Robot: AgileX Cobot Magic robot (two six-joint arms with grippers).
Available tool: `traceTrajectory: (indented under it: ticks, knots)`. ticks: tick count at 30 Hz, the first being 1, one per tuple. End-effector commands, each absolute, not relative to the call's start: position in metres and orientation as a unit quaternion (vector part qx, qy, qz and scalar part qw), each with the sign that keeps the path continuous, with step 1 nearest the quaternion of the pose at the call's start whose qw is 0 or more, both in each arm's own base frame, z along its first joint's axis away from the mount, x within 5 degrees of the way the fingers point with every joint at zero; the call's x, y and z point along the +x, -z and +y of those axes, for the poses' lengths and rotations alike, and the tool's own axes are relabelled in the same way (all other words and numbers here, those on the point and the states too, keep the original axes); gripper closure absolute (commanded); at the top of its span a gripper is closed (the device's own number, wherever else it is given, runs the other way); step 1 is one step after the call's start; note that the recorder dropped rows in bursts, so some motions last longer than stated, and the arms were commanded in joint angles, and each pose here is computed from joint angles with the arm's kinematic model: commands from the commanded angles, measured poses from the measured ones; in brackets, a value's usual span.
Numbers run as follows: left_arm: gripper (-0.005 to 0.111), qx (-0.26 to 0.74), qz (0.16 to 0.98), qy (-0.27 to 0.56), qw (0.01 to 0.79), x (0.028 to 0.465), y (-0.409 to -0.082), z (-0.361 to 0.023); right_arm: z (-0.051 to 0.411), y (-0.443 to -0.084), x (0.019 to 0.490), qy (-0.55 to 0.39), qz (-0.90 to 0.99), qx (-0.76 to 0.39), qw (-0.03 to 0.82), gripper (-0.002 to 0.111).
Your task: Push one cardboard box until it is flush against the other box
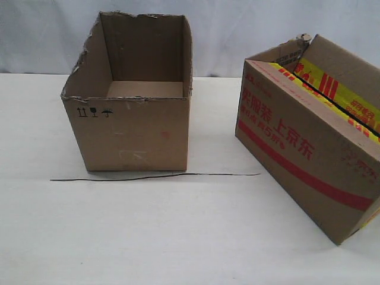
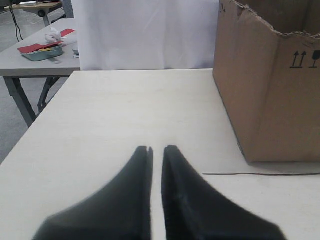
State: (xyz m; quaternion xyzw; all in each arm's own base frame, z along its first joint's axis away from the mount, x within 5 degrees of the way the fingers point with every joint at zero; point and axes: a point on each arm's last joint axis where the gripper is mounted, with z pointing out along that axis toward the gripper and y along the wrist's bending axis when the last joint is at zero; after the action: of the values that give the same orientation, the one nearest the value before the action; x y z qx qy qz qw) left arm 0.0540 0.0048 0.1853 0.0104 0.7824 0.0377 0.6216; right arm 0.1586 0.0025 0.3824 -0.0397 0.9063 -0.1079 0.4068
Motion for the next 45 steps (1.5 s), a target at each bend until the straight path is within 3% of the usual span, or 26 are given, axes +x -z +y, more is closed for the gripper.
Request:
traceTrajectory:
  ticks: [1, 20, 30, 45]
  knots:
    - [0.107, 0.011, 0.779, -0.03, 0.626, 0.054, -0.186, 0.004, -0.004, -0.375, 0.192, 0.156, 0.93, -0.031, 0.331, 0.108]
    - [0.107, 0.011, 0.779, -0.03, 0.626, 0.054, -0.186, 0.004, -0.105, -0.288, 0.279, 0.038, 0.945, 0.169, 0.278, 0.108]
    - [0.107, 0.011, 0.779, -0.03, 0.626, 0.054, -0.186, 0.004, -0.084, -0.246, 0.317, -0.149, 0.944, 0.101, 0.276, 0.108]
    - [0.107, 0.011, 0.779, -0.03, 0.626, 0.054, -0.186, 0.004, -0.062, -0.246, 0.317, -0.278, 0.919, 0.088, 0.264, 0.108]
